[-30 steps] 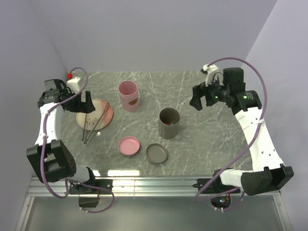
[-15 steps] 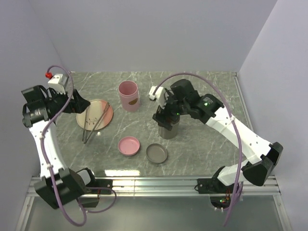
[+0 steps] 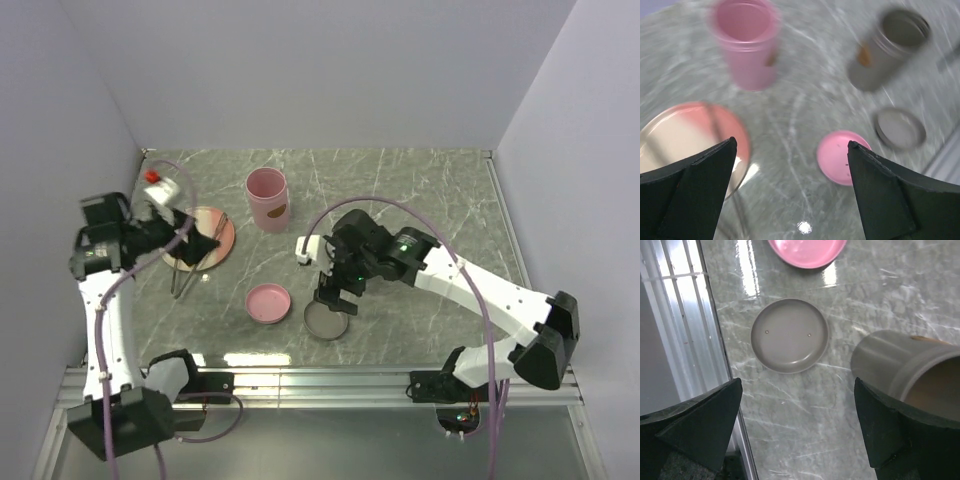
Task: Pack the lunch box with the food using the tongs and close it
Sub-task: Pick up the box lid from the center of the board.
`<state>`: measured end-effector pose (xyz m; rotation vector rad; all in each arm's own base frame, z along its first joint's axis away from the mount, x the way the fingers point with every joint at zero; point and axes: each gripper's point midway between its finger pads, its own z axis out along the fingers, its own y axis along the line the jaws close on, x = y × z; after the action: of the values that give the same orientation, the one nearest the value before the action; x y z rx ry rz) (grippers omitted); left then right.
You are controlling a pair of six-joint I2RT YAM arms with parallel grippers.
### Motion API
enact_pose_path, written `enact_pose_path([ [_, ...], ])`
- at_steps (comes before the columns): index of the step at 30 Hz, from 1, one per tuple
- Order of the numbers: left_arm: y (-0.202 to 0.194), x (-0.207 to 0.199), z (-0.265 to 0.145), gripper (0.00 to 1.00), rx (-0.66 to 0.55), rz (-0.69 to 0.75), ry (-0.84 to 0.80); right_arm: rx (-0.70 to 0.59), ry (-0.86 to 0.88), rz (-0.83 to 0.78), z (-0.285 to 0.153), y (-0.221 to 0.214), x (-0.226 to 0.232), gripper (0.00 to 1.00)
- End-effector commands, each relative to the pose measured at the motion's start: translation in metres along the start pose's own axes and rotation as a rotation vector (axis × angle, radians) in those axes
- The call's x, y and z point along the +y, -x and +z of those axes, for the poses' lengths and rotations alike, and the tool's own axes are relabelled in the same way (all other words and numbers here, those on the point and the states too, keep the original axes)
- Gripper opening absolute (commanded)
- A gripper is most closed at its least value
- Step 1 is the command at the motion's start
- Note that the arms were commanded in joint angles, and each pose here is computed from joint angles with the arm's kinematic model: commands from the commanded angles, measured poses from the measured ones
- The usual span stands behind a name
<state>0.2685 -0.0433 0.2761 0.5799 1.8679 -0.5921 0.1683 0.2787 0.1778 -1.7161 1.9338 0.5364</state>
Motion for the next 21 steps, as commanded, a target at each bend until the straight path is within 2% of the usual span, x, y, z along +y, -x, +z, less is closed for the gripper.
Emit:
enact_pose_path([
  [1,-0.029,-0.056,0.012,0.97,0.055,0.245,-0.212,-0.194,-0.101,0.018,-0.044,0.035,-0.021,1.00],
  [3,-0.056,-0.082,0.020,0.96,0.072,0.329,-0.323,-0.230,-0.118,0.052,-0.058,0.038,-0.030,1.00],
  [5,-0.066,-0.097,0.023,0.94,0.059,0.471,-0.371,-0.288,-0.143,0.122,-0.078,0.039,-0.047,1.00],
  [6,-0.081,-0.110,0.030,0.93,0.091,0.509,-0.422,-0.311,-0.154,0.141,-0.085,0.040,-0.052,1.00],
  [9,-0.092,-0.143,0.049,0.87,0.105,0.623,-0.546,-0.368,-0.226,0.211,-0.110,0.034,-0.073,1.00],
  [10,-0.106,-0.143,0.060,0.85,0.182,0.636,-0.552,-0.379,-0.246,0.236,-0.116,0.031,-0.077,1.00],
  [11,-0.113,-0.172,0.064,0.84,0.202,0.697,-0.658,-0.384,-0.274,0.264,-0.123,0.026,-0.086,1.00],
  [13,-0.132,-0.187,0.077,0.80,0.291,0.739,-0.715,-0.406,-0.288,0.316,-0.132,0.022,-0.090,1.00],
  [15,-0.136,-0.216,0.082,0.79,0.301,0.802,-0.807,-0.442,-0.330,0.366,-0.147,0.014,-0.101,1.00],
  [16,-0.148,-0.220,0.090,0.78,0.360,0.814,-0.831,-0.447,-0.344,0.401,-0.149,0.008,-0.105,1.00],
  [17,-0.144,-0.233,0.093,0.77,0.357,0.858,-0.870,-0.453,-0.364,0.427,-0.154,0.003,-0.110,1.00],
  [19,-0.159,-0.239,0.105,0.75,0.454,0.860,-0.905,-0.467,-0.422,0.503,-0.168,-0.013,-0.126,1.00],
  [21,-0.153,-0.251,0.114,0.71,0.476,0.893,-0.938,-0.490,-0.439,0.539,-0.177,-0.019,-0.131,1.00],
])
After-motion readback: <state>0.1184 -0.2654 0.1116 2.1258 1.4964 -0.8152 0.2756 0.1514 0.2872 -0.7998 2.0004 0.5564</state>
